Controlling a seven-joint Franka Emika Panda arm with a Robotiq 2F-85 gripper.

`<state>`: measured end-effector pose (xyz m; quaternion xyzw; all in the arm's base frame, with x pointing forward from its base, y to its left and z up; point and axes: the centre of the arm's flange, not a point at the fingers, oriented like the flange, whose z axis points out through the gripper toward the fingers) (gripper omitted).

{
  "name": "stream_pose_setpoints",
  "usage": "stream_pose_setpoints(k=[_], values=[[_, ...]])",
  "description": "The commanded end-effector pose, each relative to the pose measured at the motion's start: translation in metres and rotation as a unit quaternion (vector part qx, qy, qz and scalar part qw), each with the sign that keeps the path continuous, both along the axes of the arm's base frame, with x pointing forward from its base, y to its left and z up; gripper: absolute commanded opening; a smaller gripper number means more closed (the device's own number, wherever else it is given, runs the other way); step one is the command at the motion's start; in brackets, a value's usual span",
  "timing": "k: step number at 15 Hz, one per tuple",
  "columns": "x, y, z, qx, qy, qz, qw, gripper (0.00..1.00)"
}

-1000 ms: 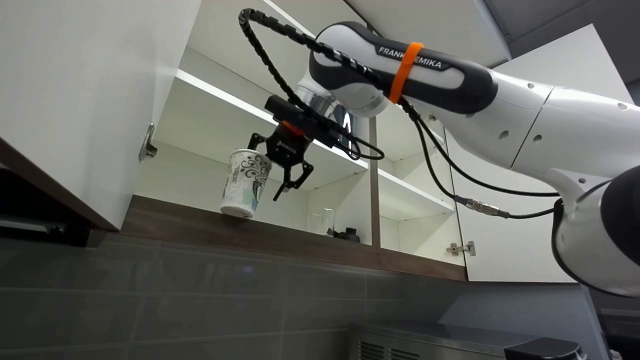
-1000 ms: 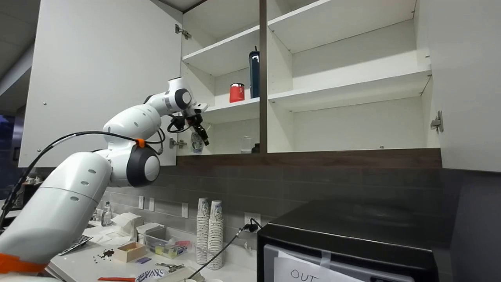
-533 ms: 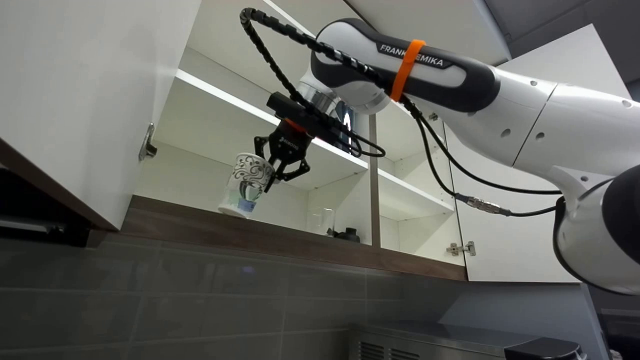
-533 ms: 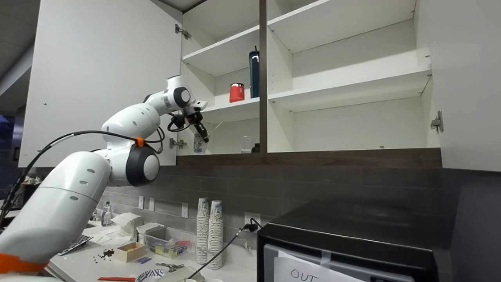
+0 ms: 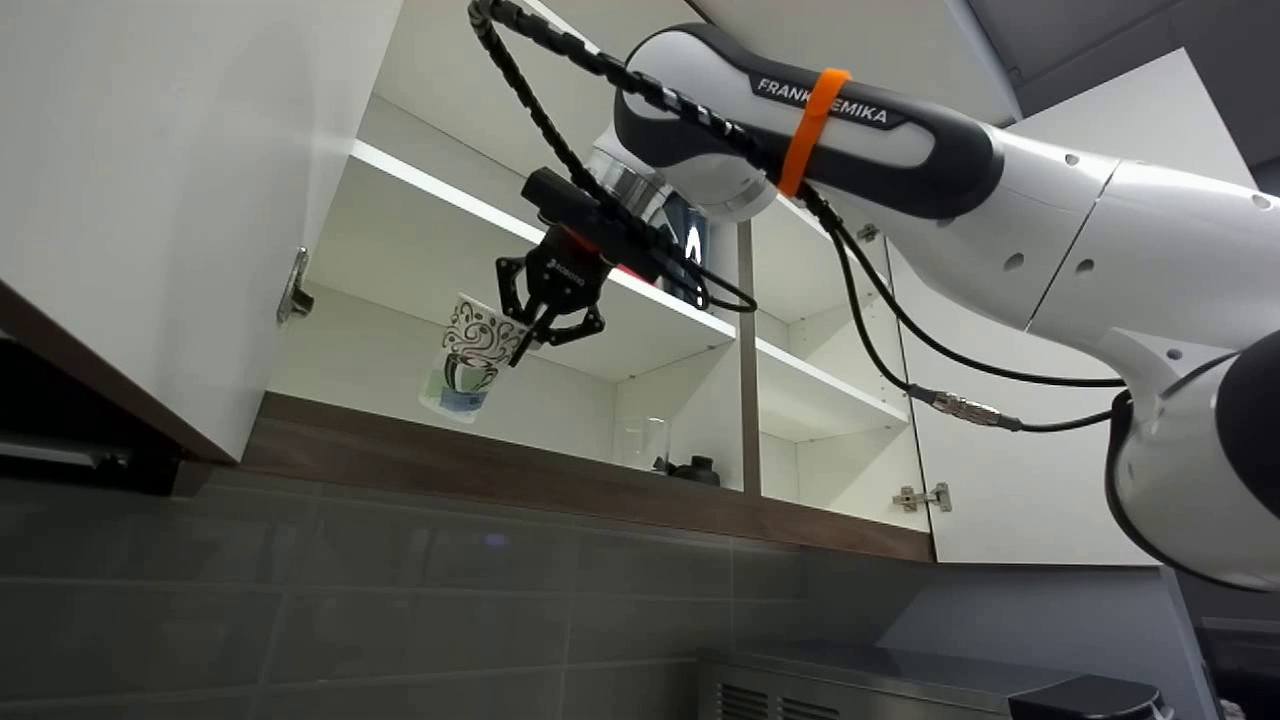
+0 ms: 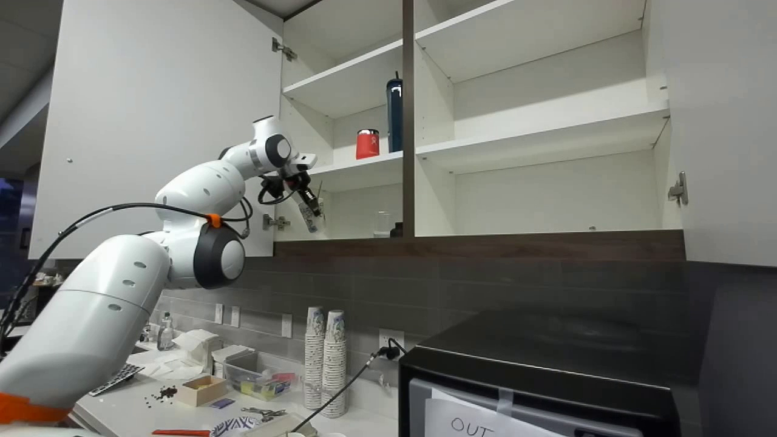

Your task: Put two straws inside the coffee cup then put the cup inside the open upper cabinet.

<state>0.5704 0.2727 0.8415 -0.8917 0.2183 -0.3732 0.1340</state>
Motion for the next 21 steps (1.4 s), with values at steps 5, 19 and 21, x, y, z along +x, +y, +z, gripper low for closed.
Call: stream_pose_setpoints(k=[5,19,21], values=[[0.023,0.021,0.015,-0.033,0.002,0.018,0.9993,0.57],[-0.001,0.009,0.039,-0.035,-0.028,0.042,0.9981,1.0],[-0.009,0.0,0.047,-0.035,-0.029,0.037,0.9983,1.0]])
